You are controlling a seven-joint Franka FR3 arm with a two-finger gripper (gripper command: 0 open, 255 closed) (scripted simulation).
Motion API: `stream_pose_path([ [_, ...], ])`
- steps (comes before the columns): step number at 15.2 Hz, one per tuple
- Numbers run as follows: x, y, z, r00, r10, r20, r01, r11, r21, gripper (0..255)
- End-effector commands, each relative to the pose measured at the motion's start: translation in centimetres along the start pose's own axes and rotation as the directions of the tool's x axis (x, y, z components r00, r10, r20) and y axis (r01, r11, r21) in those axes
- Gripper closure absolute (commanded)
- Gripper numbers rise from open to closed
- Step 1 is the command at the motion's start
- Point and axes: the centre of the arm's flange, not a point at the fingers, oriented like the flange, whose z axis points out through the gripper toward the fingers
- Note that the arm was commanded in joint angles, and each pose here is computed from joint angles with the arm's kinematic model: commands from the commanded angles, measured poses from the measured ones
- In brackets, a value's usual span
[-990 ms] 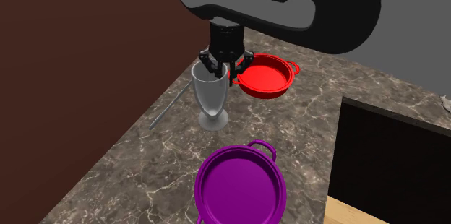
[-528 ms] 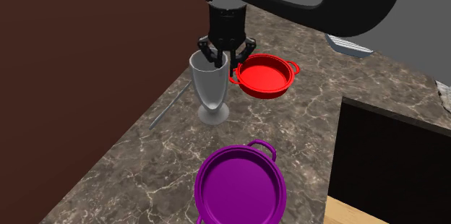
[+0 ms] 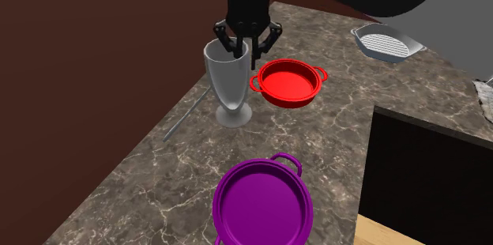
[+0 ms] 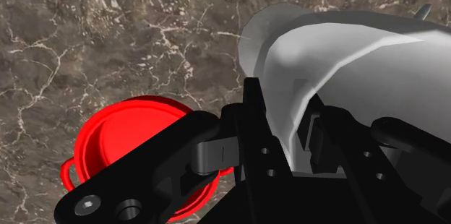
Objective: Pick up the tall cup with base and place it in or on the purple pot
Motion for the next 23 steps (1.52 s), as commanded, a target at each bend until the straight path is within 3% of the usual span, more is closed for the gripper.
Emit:
stream_pose_path([
  [1, -0.1, 0.0, -1.1, 1.000, 0.000, 0.000, 0.000, 1.000, 0.000, 255],
  [7, -0.4, 0.0, -4.0, 1.000, 0.000, 0.000, 0.000, 1.000, 0.000, 255],
  [23, -19.8, 6.7, -8.7, 1.000, 0.000, 0.000, 0.000, 1.000, 0.000, 255],
])
